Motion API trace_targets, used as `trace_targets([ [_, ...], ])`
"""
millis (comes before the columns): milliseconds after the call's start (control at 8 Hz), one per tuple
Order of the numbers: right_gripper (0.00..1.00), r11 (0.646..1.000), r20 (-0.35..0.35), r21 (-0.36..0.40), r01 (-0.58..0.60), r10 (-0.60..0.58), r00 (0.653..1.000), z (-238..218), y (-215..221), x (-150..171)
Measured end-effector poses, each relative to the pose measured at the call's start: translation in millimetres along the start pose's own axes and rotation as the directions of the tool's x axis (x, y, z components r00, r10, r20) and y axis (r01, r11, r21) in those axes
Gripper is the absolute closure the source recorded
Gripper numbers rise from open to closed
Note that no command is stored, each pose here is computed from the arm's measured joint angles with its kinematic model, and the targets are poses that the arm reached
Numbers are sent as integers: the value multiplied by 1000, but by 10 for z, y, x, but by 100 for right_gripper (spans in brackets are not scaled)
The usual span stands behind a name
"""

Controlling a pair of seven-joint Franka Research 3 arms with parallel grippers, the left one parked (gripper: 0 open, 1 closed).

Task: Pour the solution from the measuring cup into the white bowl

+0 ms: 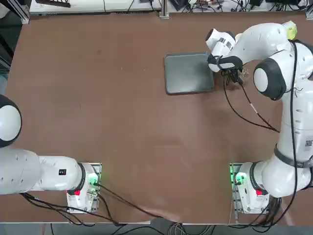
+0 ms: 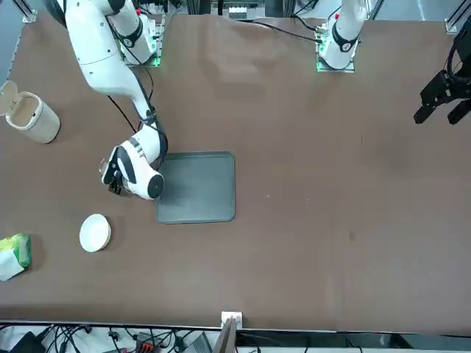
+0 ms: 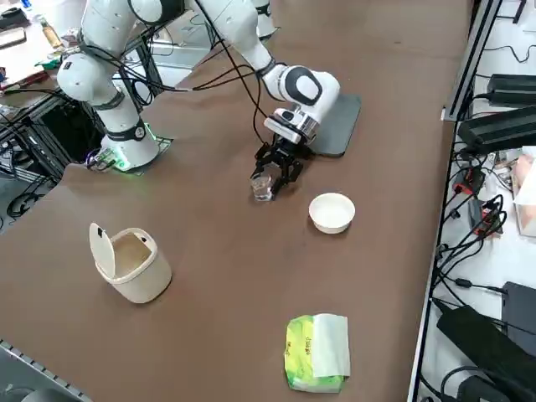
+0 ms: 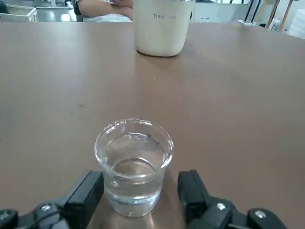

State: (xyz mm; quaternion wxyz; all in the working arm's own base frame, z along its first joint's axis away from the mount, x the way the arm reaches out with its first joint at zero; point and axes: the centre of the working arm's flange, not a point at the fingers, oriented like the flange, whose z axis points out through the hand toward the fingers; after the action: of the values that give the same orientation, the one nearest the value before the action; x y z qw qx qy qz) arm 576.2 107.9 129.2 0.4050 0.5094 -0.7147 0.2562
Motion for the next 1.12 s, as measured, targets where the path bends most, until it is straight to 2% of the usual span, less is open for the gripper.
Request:
trace_targets([
  [1125, 5, 1000, -21, -5, -21, 21, 1000, 103, -50, 64],
])
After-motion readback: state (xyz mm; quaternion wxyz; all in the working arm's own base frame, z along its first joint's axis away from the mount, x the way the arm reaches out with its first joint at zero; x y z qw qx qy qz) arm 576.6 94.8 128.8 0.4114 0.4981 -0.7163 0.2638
